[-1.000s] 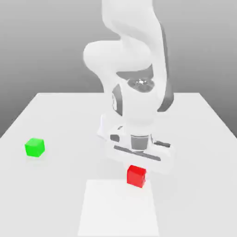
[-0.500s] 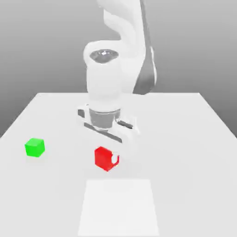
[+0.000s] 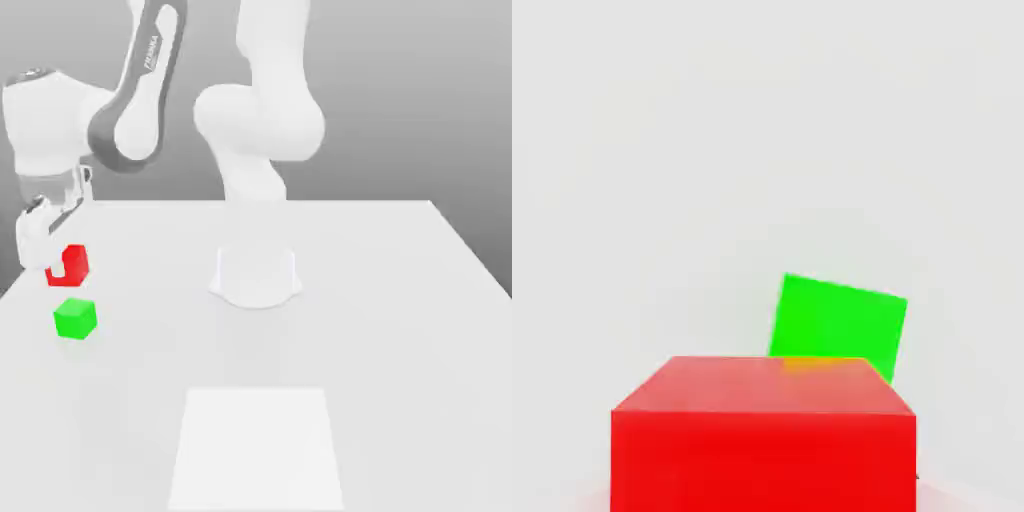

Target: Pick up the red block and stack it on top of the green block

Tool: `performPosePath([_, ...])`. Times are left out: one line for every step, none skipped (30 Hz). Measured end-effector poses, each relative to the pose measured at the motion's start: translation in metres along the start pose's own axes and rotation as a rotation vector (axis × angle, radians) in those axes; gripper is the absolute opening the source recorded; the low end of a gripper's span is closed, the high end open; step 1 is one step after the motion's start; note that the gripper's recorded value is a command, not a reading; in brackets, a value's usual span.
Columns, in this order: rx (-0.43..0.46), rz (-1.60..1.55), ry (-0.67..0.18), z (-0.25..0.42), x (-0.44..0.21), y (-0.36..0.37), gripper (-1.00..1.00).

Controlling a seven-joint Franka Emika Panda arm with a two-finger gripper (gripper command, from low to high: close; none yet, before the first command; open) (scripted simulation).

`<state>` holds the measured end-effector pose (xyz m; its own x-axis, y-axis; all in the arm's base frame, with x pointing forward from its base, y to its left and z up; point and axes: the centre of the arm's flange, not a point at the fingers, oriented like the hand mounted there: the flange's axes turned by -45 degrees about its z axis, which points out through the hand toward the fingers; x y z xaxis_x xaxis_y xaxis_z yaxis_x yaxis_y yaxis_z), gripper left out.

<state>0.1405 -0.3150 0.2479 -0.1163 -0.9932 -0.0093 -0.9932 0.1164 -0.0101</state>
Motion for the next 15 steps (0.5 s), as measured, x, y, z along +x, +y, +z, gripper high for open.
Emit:
performPosePath([0.003, 0.002, -0.004, 0.0, 0.001, 0.0, -1.0])
performPosePath([0.007, 0.002, -0.008, 0.001, 0.002, -0.001, -1.0])
performPosePath([0.011, 0.001, -0.013, 0.001, 0.002, -0.002, -1.0])
performPosePath([0.015, -0.001, -0.016, 0.002, 0.002, -0.003, -1.0])
performPosePath([0.019, -0.002, -0.019, 0.004, 0.002, -0.004, -1.0])
performPosePath([0.022, -0.004, -0.022, 0.005, 0.003, -0.005, -1.0])
performPosePath([0.025, -0.005, -0.023, 0.007, 0.003, -0.006, -1.0])
performPosePath([0.027, -0.005, -0.025, 0.009, 0.003, -0.007, -1.0])
performPosePath([0.029, -0.006, -0.025, 0.012, 0.003, -0.008, -1.0])
performPosePath([0.031, -0.006, -0.026, 0.014, 0.004, -0.009, -1.0])
performPosePath([0.032, -0.005, -0.025, 0.017, 0.004, -0.009, -1.0])
performPosePath([0.033, -0.005, -0.025, 0.02, 0.004, -0.009, -1.0])
performPosePath([0.033, -0.004, -0.024, 0.024, 0.004, -0.009, -1.0])
performPosePath([0.032, -0.003, -0.022, 0.027, 0.005, -0.009, -1.0])
performPosePath([0.031, -0.001, -0.02, 0.031, 0.005, -0.008, -1.0])
